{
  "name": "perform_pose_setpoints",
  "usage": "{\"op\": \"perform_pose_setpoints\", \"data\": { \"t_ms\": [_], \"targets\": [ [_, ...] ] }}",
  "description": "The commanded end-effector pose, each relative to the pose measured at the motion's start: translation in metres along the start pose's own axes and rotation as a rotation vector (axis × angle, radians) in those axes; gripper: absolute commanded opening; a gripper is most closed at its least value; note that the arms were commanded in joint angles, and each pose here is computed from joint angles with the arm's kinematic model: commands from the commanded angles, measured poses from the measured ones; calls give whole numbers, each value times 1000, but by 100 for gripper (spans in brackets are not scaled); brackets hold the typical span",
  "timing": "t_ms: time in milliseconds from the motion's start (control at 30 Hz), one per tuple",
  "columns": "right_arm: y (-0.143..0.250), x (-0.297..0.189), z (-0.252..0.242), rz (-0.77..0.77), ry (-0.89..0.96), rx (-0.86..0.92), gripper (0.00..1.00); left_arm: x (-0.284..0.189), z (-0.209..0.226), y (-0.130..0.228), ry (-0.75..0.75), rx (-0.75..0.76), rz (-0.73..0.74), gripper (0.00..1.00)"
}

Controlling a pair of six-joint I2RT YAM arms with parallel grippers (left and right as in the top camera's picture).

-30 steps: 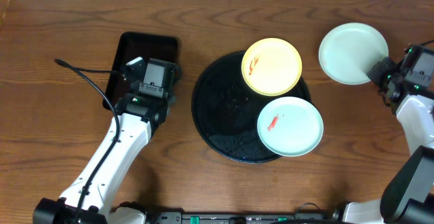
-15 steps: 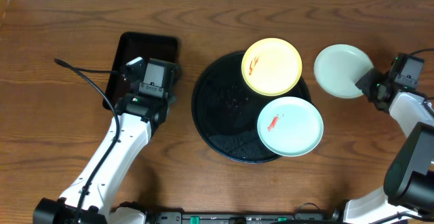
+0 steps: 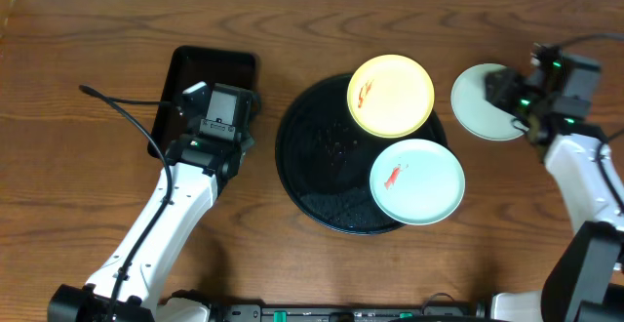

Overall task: Clean dirty plates on tray and stack at the side
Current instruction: 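Move the right gripper back and grip the rim of the yellow plate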

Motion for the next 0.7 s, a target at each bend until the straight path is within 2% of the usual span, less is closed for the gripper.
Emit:
{"op": "perform_pose_setpoints", "data": {
  "t_ms": [0,300,433,667],
  "targets": [
    [21,14,19,16,75,-97,54,0,2,0,0,-18,-2,8],
    [79,51,31,102,226,-52,52,0,0,1,15,-17,8,8],
    [93,61,32,141,231,-72,43,1,0,2,12,-15,12,8],
    [110,78,19,188,280,-32,43,8,-2,6,-1,-5,36,8]
  ]
}}
Point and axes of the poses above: each gripper's point midway between its finger pads, its own x axis out along the fingers, its own z axis along the line the jaws close on, y = z × x, the point moved 7 cm from there along -x, back along the fingers, and after that the axes turned 12 degrees about x, right-handed, at the moved point
